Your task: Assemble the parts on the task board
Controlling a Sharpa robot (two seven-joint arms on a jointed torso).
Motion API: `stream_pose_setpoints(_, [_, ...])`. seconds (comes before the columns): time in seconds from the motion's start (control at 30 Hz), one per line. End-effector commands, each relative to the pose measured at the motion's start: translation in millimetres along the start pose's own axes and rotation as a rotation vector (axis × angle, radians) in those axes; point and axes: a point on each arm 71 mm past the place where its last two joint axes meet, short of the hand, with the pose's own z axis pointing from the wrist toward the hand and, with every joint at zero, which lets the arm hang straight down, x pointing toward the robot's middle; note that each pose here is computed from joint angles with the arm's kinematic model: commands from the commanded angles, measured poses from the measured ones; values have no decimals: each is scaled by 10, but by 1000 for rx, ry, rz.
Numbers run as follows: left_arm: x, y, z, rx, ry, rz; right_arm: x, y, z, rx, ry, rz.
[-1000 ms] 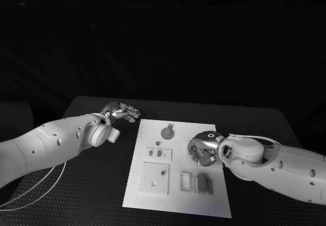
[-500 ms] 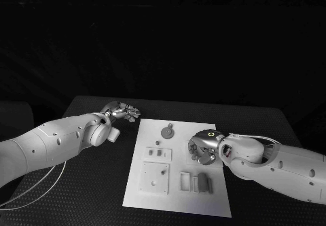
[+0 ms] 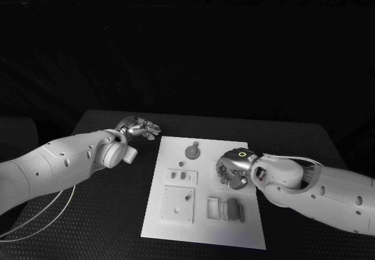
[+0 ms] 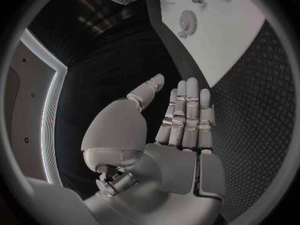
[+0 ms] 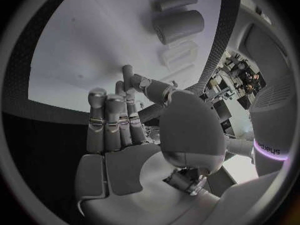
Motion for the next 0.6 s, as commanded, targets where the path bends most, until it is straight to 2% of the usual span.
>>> stream_pose_setpoints(0.03, [25, -11, 1, 8, 15, -2, -21, 21, -14, -8, -27, -17])
stream_pose_setpoints(0.27, [22, -9, 2, 8, 15, -2, -96, 65, -59, -21, -53, -4])
stream_pose_setpoints(0.6, [17, -8, 2, 7, 12, -1, -316, 89, -85, -35, -86, 6])
